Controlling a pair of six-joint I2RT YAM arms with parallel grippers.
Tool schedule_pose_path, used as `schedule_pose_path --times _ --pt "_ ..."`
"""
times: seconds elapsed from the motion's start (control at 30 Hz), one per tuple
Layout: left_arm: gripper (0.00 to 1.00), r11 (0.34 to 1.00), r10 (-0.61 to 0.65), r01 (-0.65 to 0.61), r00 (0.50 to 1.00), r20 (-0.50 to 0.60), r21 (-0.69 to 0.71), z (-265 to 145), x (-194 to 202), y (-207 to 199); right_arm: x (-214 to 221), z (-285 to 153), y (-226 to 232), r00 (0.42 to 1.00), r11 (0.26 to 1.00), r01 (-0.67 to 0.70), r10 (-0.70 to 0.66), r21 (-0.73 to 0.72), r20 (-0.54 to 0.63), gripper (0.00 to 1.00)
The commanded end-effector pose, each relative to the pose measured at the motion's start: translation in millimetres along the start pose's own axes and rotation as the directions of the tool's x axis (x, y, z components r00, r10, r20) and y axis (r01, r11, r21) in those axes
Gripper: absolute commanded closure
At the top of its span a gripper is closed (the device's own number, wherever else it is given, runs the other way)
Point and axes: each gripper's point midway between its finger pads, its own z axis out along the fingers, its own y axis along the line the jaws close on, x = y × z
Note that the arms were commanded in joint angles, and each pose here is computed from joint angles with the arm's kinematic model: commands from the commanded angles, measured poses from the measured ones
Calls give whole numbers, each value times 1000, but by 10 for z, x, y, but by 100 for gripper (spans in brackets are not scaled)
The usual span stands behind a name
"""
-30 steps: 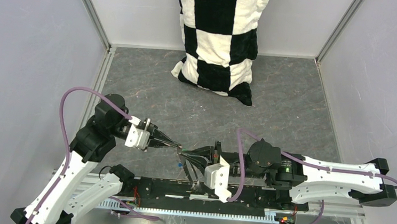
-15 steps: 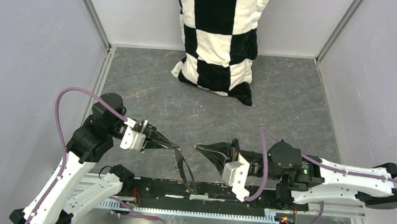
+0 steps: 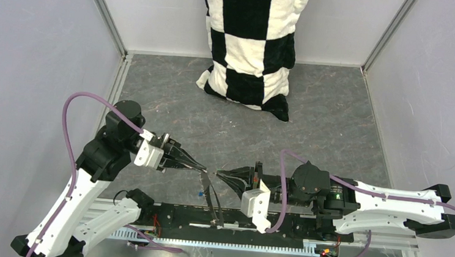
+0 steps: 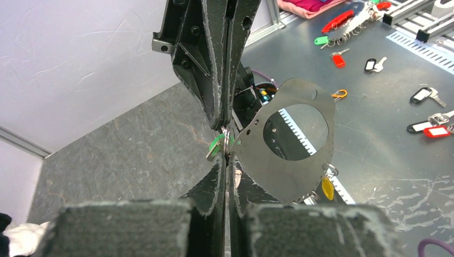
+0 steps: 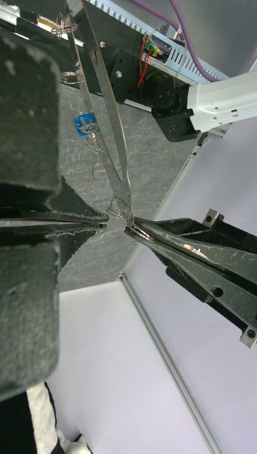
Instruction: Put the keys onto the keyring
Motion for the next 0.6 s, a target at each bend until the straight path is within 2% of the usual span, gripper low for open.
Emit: schedule_pose_path --times 0.0,0.57 --pt "98 999 13 -15 999 49 41 14 -216 0 -256 -21 -133 995 999 -9 4 45 104 100" --pt "98 996 -39 34 997 67 77 31 -266 14 -235 -75 -228 989 989 -12 -10 151 145 100"
